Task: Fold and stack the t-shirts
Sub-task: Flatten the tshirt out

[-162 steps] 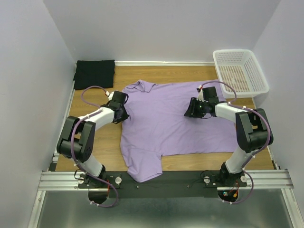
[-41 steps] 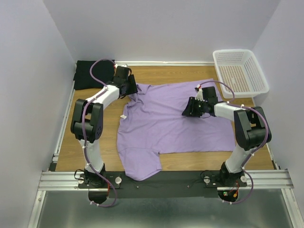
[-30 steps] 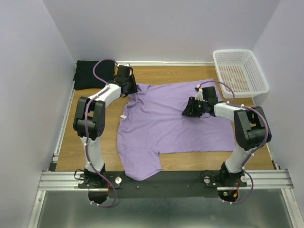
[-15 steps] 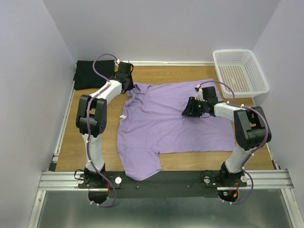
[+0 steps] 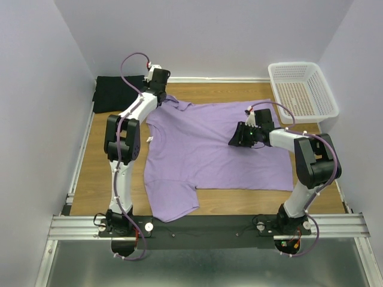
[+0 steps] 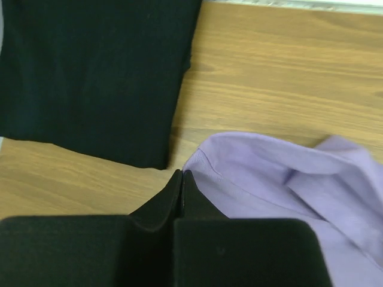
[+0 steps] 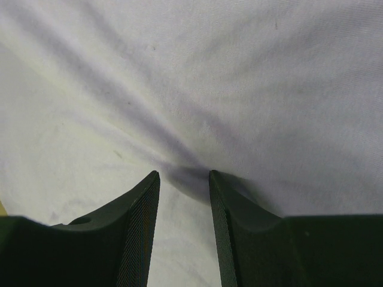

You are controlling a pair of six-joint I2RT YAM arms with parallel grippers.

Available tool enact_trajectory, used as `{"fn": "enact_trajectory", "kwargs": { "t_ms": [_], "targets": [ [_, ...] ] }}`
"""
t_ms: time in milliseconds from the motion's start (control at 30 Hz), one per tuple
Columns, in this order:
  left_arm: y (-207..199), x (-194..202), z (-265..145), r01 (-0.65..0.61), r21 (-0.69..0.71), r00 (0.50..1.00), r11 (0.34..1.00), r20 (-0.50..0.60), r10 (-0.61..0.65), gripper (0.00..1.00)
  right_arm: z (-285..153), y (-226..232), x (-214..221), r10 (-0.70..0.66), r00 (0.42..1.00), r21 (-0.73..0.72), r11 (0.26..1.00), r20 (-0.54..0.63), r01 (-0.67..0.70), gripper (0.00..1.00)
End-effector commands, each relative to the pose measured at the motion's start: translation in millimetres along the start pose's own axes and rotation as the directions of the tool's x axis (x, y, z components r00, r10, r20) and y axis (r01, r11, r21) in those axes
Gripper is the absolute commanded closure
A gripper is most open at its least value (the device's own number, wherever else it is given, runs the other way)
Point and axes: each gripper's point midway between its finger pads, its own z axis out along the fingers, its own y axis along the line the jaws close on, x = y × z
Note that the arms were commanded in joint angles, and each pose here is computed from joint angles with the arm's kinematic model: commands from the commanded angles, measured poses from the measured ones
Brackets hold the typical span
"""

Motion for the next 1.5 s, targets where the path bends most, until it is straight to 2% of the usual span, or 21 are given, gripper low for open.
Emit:
{"fn": "enact_trajectory", "kwargs": {
  "t_ms": [0,67,167,200,267,333,367,533,633,667,867,967,1067,1267,1400,1467],
  "targets": [
    [19,22,19,-0.073,-0.144,0.996,0.987,-0.053,0.065,0.98,5,-50,81,0.103,0.967,0.19,0.98,-0.233,-0.059,0.52],
    [11,29,27,-0.064,-0.128,0.996,0.99,-0.07,0.056,0.95,3,-50,78,0.104,0.969,0.196,0.979,-0.222,-0.061,0.52],
    [1,32,26,-0.016,-0.083,0.997,0.996,-0.083,0.009,0.76,1,-51,73,0.1,0.974,0.216,0.975,-0.201,-0.056,0.52],
    [2,28,24,0.013,-0.085,0.997,0.996,-0.072,-0.019,0.61,-1,-52,69,0.097,0.977,0.224,0.973,-0.188,-0.054,0.52],
    [11,14,9,0.07,-0.096,0.996,0.993,-0.044,-0.074,0.39,-5,-49,60,0.077,0.984,0.222,0.974,-0.16,-0.04,0.52],
    [23,5,-4,0.11,-0.12,0.993,0.987,-0.027,-0.114,0.23,-8,-44,53,0.062,0.988,0.213,0.977,-0.141,-0.031,0.52],
    [32,-5,-21,0.143,-0.119,0.989,0.983,-0.007,-0.145,0.21,-10,-41,50,0.054,0.99,0.208,0.978,-0.13,-0.026,0.52],
    [48,14,-76,0.269,-0.064,0.961,0.961,-0.053,-0.273,0.2,-18,-12,29,-0.034,0.997,0.16,0.986,-0.075,0.046,0.5],
    [49,58,-108,0.313,0.008,0.941,0.95,-0.14,-0.309,0.21,-18,12,27,-0.1,0.992,0.128,0.986,-0.071,0.109,0.49],
    [54,86,-123,0.317,0.021,0.934,0.948,-0.18,-0.308,0.21,-20,18,26,-0.108,0.992,0.118,0.986,-0.067,0.115,0.49],
    [48,177,-173,0.345,0.118,0.901,0.931,-0.318,-0.294,0.19,-23,41,35,-0.137,0.987,0.06,0.988,-0.085,0.142,0.49],
    [49,214,-183,0.351,0.107,0.88,0.93,-0.377,-0.289,0.17,-24,57,46,-0.162,0.981,0.024,0.986,-0.107,0.165,0.48],
    [51,235,-187,0.389,0.08,0.853,0.918,-0.408,-0.326,0.17,-28,65,51,-0.172,0.98,0.012,0.985,-0.105,0.174,0.48],
    [44,247,-184,0.37,0.103,0.846,0.923,-0.449,-0.289,0.18,-31,62,56,-0.173,0.979,0.024,0.984,-0.104,0.176,0.48],
    [37,256,-181,0.348,0.12,0.839,0.93,-0.482,-0.252,0.3,-34,62,54,-0.174,0.98,0.032,0.984,-0.094,0.178,0.47],
    [36,258,-182,0.34,0.119,0.836,0.933,-0.493,-0.242,0.48,-35,61,53,-0.174,0.981,0.038,0.983,-0.09,0.178,0.48]
  ]
}}
